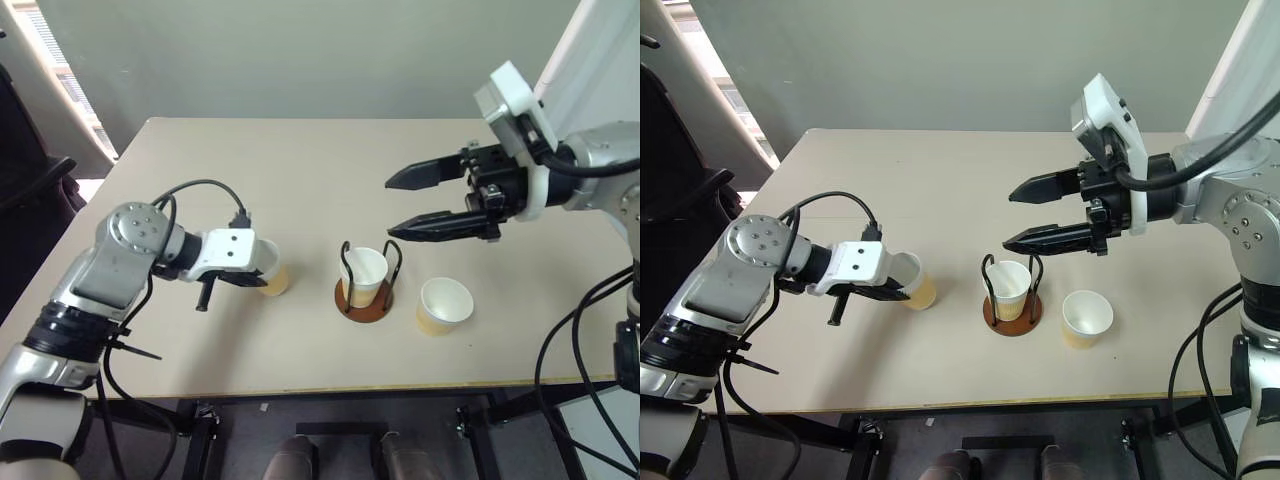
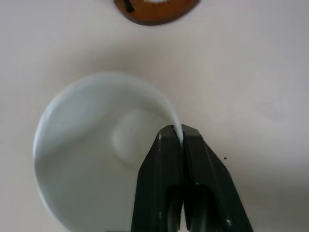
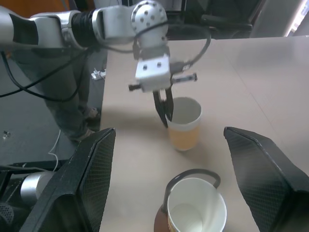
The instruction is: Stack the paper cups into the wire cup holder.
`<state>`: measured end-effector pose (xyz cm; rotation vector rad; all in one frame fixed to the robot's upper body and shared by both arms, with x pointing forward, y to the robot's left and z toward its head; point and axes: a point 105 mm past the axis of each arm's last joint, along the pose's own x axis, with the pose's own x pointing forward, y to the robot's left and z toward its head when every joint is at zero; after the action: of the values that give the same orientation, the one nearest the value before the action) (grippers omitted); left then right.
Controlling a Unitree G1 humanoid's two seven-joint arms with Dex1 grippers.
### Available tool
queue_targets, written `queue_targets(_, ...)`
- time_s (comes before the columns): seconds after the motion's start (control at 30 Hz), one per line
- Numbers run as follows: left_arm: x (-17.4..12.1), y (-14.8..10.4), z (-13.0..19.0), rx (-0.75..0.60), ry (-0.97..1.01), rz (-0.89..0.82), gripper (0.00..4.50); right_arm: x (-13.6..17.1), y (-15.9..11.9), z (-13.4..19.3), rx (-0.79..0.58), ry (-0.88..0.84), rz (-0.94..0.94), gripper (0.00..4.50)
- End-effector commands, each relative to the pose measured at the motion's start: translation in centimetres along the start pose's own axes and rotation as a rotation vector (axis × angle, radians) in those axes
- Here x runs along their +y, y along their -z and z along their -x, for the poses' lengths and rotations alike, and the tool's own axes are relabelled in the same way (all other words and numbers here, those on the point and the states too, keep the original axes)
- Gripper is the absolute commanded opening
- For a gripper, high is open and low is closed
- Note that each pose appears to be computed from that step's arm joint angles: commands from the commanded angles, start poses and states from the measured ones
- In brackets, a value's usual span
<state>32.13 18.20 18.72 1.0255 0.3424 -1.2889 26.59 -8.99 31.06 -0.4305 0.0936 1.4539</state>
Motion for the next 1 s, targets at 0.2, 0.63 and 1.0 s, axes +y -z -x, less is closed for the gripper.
queue_targets(0.2,1.0,-7.3,3.5,-0.22,0.053,-0.067,0.04,-0.4,0.1,1.7,-0.013,0.055,0.043,3.73)
queue_targets(0.63,3.1,-13.9,6.0,-0.377,0.113,-0.202,0.04,-0.9,1.6,4.7,0.011,0.212,-0.003,3.73)
queue_targets(1.0,5.1,-15.6,2.7,-0.375,0.2,-0.281,0.04,0.3,1.9,6.0,0.025,0.263,-0.01,3.73)
